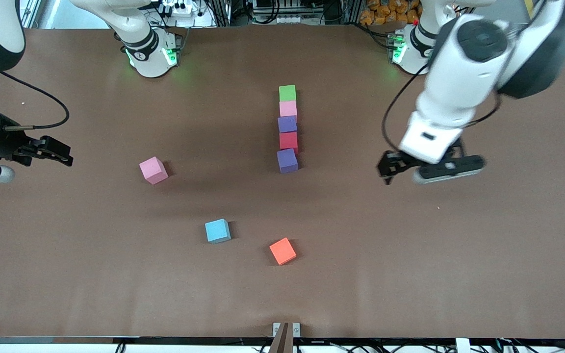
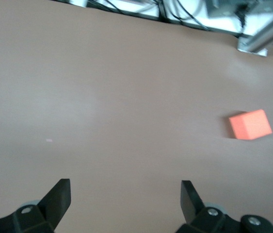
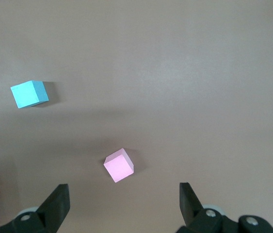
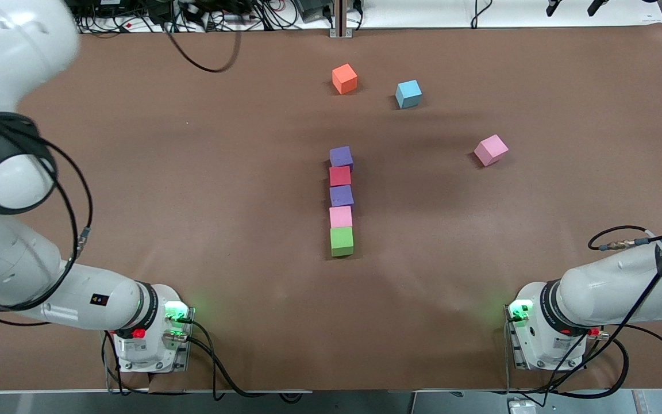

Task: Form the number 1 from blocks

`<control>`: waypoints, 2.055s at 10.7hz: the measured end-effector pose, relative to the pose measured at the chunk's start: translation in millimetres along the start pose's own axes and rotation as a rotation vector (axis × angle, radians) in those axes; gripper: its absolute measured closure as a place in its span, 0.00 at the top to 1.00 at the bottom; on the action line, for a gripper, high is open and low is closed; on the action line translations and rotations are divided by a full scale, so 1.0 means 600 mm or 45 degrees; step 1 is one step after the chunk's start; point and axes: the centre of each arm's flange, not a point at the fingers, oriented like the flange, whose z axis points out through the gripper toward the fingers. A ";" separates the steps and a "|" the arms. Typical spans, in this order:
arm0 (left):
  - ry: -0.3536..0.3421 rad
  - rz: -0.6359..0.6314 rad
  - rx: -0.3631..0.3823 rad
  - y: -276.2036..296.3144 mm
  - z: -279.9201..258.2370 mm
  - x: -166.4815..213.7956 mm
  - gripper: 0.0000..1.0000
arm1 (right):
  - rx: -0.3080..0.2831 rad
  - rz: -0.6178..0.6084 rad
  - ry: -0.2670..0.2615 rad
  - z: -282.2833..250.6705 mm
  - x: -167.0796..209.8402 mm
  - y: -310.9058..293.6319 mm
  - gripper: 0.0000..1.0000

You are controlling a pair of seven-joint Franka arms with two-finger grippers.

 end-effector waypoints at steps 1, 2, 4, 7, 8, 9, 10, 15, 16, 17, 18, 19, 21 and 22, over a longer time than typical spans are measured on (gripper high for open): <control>-0.026 0.013 -0.013 -0.054 -0.029 0.014 1.00 | 0.000 0.005 0.001 -0.001 0.000 -0.001 1.00; -0.058 0.037 -0.029 -0.106 -0.049 0.025 1.00 | 0.000 0.006 0.002 -0.001 0.000 -0.001 1.00; -0.118 0.078 -0.016 -0.190 -0.072 0.035 1.00 | 0.000 0.007 0.002 -0.001 0.000 -0.001 1.00; -0.221 0.159 0.025 -0.271 -0.113 0.024 1.00 | 0.000 0.008 0.003 -0.002 0.000 -0.001 1.00; -0.218 0.180 0.024 -0.287 -0.128 0.024 1.00 | 0.000 0.009 0.003 -0.002 0.000 -0.001 1.00; -0.206 0.203 0.021 -0.295 -0.142 0.022 1.00 | 0.000 0.009 0.003 -0.002 0.000 -0.001 1.00; -0.196 0.215 0.018 -0.295 -0.151 0.021 1.00 | 0.000 0.010 0.003 -0.002 0.000 -0.001 1.00; -0.173 0.226 0.009 -0.288 -0.187 0.019 1.00 | 0.000 0.011 0.003 -0.002 0.000 -0.001 1.00; -0.180 0.226 0.010 -0.289 -0.188 0.018 1.00 | 0.000 0.011 0.003 -0.002 0.000 -0.001 1.00; -0.189 0.224 0.012 -0.291 -0.187 0.017 1.00 | 0.000 0.011 0.003 -0.002 0.000 -0.001 1.00; -0.198 0.223 0.013 -0.292 -0.187 0.016 1.00 | 0.000 0.011 0.003 -0.002 0.000 -0.001 1.00; -0.201 0.225 0.013 -0.291 -0.186 0.015 1.00 | 0.000 0.011 0.003 -0.002 0.000 -0.001 1.00; -0.209 0.232 0.012 -0.287 -0.182 0.015 1.00 | 0.000 0.012 0.003 -0.002 0.000 -0.001 1.00; -0.219 0.232 0.014 -0.286 -0.174 0.017 1.00 | 0.000 0.012 0.003 -0.002 0.000 -0.001 1.00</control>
